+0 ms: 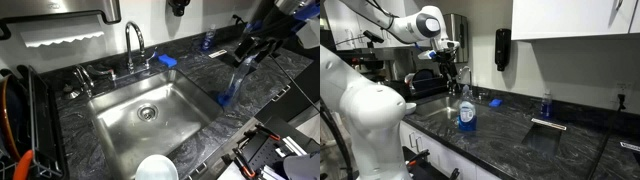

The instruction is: Move the bottle of blue liquid forward

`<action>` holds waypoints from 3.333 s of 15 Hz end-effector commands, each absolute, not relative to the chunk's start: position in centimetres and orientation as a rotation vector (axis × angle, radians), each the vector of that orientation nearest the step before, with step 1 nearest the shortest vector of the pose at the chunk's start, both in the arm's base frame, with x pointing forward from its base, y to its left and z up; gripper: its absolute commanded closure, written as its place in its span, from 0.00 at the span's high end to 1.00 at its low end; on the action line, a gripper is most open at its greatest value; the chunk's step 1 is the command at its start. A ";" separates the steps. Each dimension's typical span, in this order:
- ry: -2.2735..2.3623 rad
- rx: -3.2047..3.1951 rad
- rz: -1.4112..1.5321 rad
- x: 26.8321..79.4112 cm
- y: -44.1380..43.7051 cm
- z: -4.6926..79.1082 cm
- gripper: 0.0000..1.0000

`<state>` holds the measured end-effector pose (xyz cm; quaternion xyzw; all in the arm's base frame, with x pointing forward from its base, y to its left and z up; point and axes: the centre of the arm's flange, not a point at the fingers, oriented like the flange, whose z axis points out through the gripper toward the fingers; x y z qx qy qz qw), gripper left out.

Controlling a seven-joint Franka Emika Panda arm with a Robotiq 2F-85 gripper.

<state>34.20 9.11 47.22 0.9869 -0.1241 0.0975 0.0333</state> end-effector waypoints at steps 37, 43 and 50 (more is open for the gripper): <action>-1.139 2.429 0.718 35.2 9.3 34.8 1.00; -1.125 2.349 0.790 35.7 8.8 33.7 0.43; -1.157 2.311 0.859 36.8 8.4 34.2 0.29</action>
